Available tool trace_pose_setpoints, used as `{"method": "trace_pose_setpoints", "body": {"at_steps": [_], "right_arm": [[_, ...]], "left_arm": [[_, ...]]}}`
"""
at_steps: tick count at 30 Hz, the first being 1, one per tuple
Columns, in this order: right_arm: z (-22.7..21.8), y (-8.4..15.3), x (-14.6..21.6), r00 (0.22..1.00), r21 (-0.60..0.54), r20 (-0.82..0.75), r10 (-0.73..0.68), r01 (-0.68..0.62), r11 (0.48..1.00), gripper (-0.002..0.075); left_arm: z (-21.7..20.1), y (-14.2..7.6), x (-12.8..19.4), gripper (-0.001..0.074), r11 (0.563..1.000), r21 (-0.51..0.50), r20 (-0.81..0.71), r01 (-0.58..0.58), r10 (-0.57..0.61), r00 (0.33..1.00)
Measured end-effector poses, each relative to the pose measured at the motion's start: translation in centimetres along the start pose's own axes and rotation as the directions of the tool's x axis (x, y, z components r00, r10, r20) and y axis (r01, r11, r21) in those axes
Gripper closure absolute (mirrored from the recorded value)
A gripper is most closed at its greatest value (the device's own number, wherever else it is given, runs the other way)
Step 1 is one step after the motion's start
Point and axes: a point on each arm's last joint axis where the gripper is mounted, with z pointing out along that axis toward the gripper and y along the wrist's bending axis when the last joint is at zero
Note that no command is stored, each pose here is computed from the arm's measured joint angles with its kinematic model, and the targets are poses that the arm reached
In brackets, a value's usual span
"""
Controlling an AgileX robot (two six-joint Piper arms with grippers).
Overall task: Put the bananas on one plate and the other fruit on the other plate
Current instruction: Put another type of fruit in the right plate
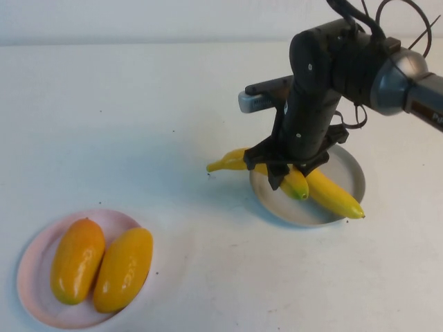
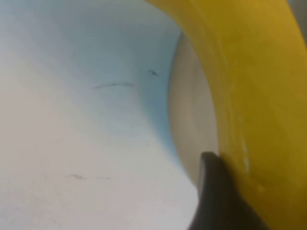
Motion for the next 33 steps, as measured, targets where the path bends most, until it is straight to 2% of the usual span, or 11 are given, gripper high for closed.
{"method": "trace_pose_setpoints", "body": {"at_steps": [15,26,33], "right_arm": [[0.8,-0.1,-0.2,0.999,0.003,-0.006,0.034,-0.034,0.999,0.0424],[-2.3,-0.3,2.1,0.999,-0.029,0.008,0.048,-0.047,0.998,0.0424],[-1.0,-0.8,2.0,0.997,-0.004,-0.022,0.077,-0.077,0.997,0.0424]], "left_arm": [[0.0,0.0,0.0,0.0738,1.000,0.000,0.000,0.000,0.000,1.000],[0.0,0.0,0.0,0.0738,1.000,0.000,0.000,0.000,0.000,1.000],[0.0,0.0,0.0,0.0738,1.000,0.000,0.000,0.001,-0.001,1.000]]}}
